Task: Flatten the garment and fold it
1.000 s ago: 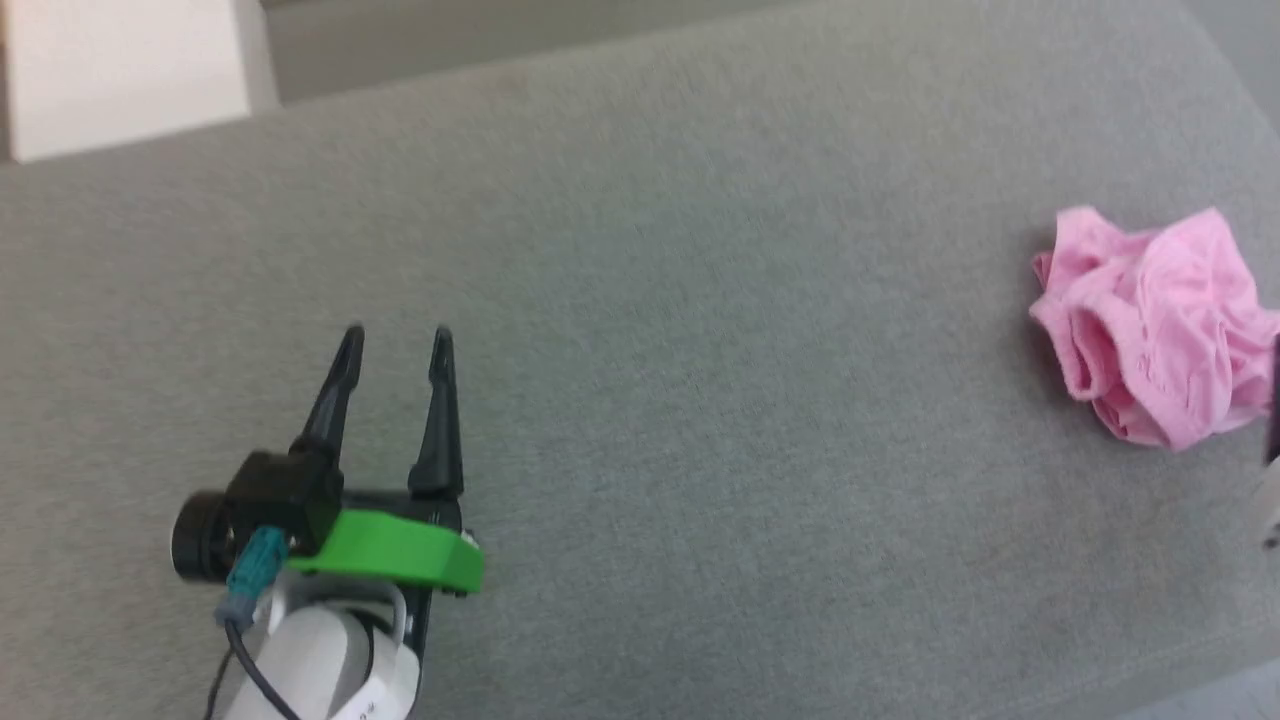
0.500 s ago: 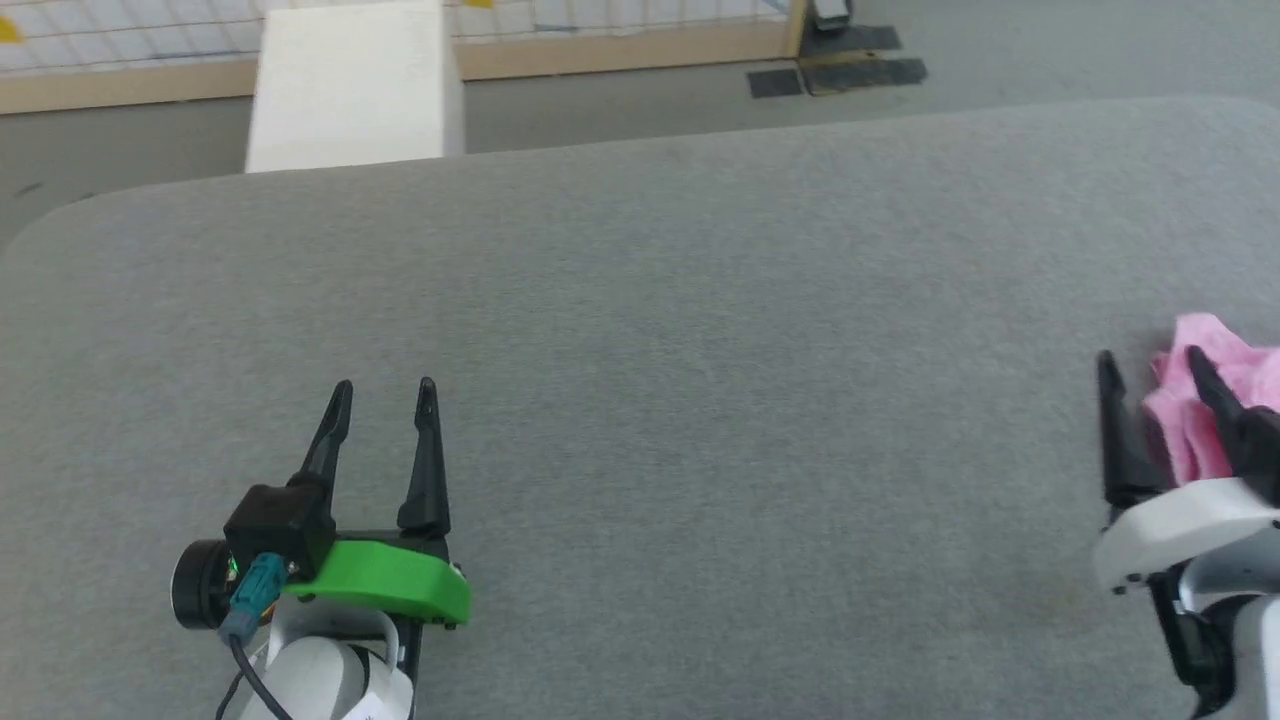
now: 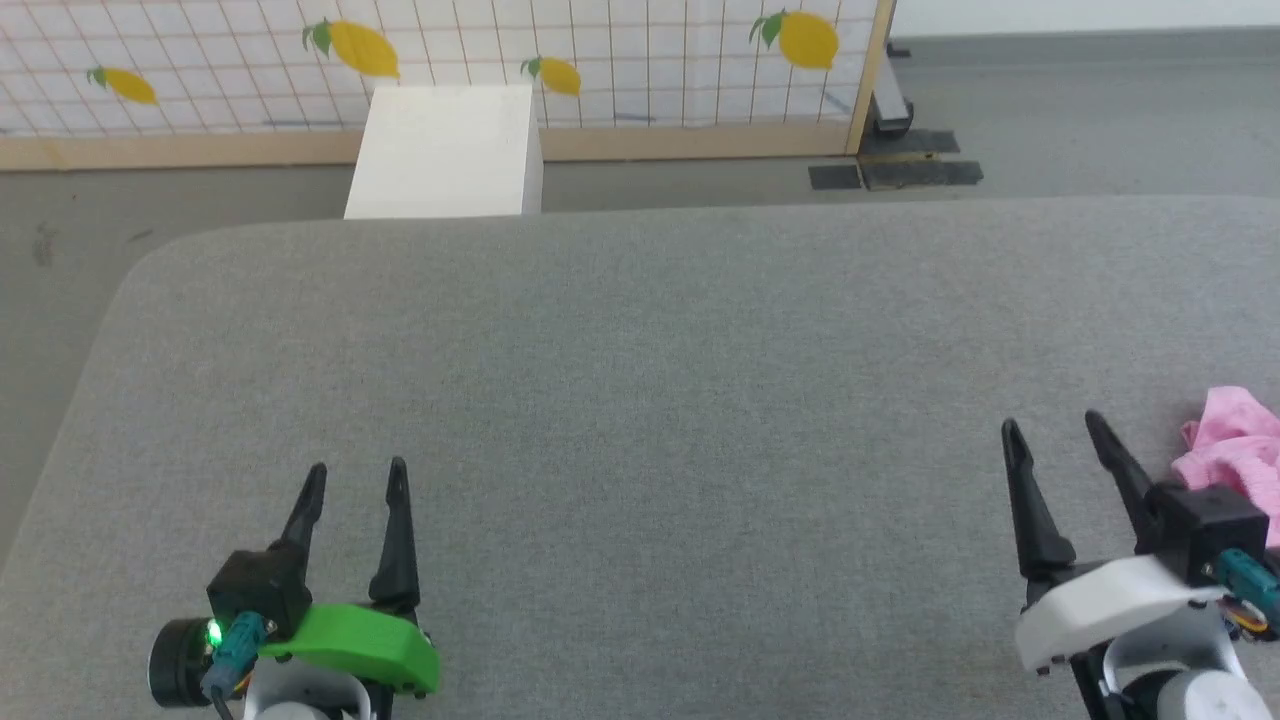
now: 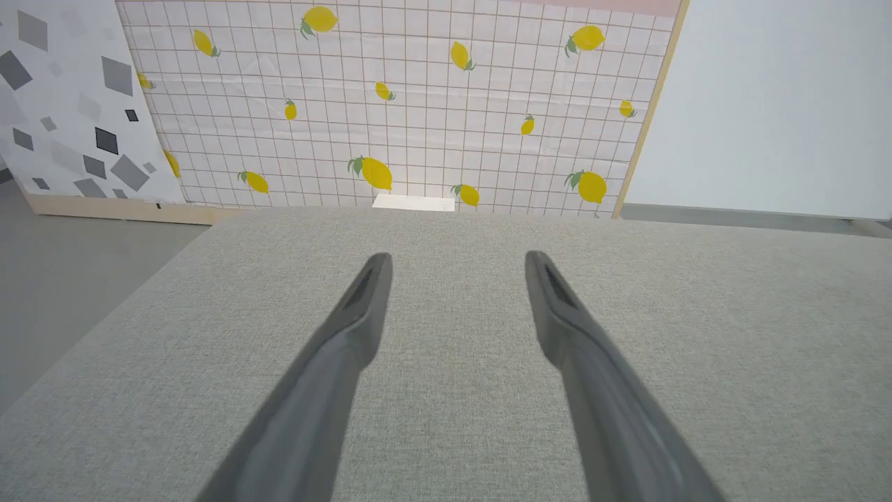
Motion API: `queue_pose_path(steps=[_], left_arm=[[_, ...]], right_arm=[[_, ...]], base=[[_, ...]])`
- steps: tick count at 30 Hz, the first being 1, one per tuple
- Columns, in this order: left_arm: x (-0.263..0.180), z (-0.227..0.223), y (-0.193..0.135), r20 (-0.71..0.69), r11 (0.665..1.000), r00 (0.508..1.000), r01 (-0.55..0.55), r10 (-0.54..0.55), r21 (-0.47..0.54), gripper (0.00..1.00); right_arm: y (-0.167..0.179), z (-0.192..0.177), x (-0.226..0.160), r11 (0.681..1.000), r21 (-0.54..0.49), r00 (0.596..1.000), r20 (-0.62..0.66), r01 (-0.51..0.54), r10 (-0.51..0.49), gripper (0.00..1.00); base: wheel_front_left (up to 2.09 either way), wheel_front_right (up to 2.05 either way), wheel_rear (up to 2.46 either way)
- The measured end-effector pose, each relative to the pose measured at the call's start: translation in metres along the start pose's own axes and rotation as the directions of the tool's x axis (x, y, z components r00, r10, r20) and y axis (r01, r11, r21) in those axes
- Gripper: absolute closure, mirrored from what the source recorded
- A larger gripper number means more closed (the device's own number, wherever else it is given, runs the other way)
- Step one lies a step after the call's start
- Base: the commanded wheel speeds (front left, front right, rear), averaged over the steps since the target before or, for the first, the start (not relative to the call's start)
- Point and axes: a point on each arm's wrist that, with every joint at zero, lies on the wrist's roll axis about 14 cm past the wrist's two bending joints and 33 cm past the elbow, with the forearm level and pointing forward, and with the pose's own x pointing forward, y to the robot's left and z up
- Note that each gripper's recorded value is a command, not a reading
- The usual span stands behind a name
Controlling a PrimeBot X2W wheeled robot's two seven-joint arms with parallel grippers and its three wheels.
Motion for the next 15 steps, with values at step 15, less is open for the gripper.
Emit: queue_pose_path(steps=[15], left_arm=[[-0.004,-0.002,-0.008,-0.004,0.999,0.999,0.035,-0.035,-0.023,0.00]], right_arm=[[0.006,-0.008,-0.017,1.000,0.004,1.000,-0.029,-0.008,0.008,0.00]], base=[[0.00,0.00,0.00]])
